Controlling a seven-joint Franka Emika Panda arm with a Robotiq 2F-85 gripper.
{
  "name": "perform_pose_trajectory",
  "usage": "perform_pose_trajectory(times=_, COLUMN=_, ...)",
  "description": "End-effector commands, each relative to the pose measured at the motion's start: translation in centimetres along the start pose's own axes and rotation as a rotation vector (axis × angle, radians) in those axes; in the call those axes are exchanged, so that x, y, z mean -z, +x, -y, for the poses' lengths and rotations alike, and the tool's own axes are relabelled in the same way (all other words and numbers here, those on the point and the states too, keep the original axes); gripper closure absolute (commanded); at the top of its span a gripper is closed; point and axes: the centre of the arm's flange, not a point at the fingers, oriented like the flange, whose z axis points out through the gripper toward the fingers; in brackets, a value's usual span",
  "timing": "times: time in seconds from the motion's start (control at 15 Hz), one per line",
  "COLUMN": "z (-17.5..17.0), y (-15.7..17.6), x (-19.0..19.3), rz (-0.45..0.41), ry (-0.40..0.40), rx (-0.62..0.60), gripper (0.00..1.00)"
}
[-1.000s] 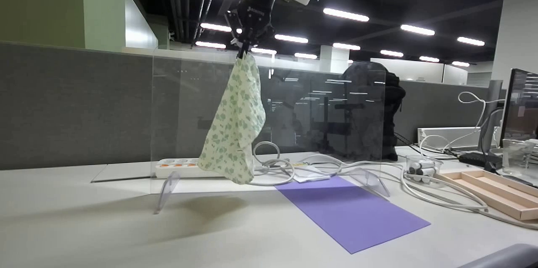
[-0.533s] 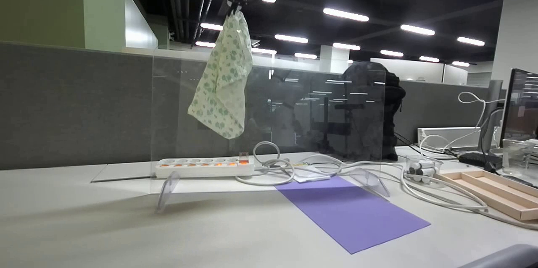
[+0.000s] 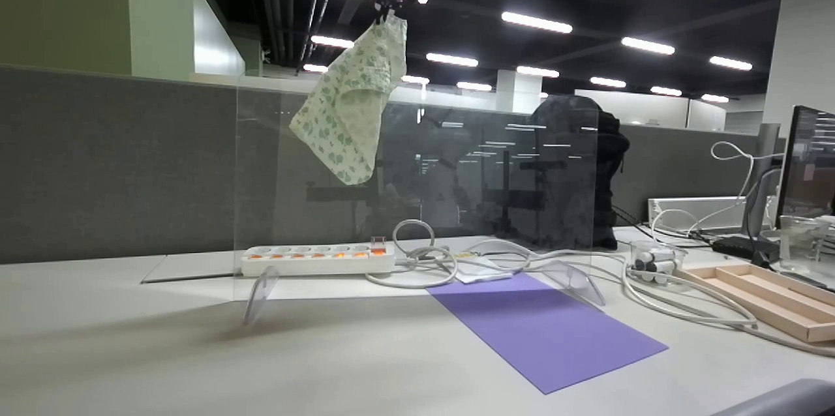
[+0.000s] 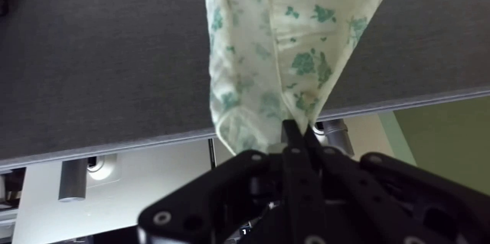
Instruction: Put the cloth on the clear screen
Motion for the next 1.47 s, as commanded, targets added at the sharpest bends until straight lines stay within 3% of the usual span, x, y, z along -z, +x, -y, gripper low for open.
perform_pose_trajectory(times=0.0, z=-1.3, y=0.7, x=-3.1, rz=-0.002, ry=-0.066, rx=-0.084, gripper=1.0)
perform_pose_trajectory(times=0.53, z=-5.4, y=-0.8, x=-9.4, rz=0.033, ry=-0.153, rx=-0.191, gripper=1.0)
perform_pose_trajectory(times=0.6, z=-5.6, y=-0.8, x=-9.6, rz=0.032, ry=-0.153, rx=-0.204, gripper=0.73)
perform_pose_trajectory(times=0.73, z=-5.7, y=-0.7, x=-9.9, rz=0.035, ry=-0.152, rx=-0.22, gripper=0.67)
perform_pose_trajectory(times=1.33, z=-4.3, y=0.1, x=-8.7, rz=-0.027, ry=-0.186, rx=-0.24, gripper=0.05)
perform_pose_trajectory(times=1.4, z=-4.2, y=0.3, x=-8.5, rz=-0.034, ry=-0.19, rx=-0.241, gripper=0.02)
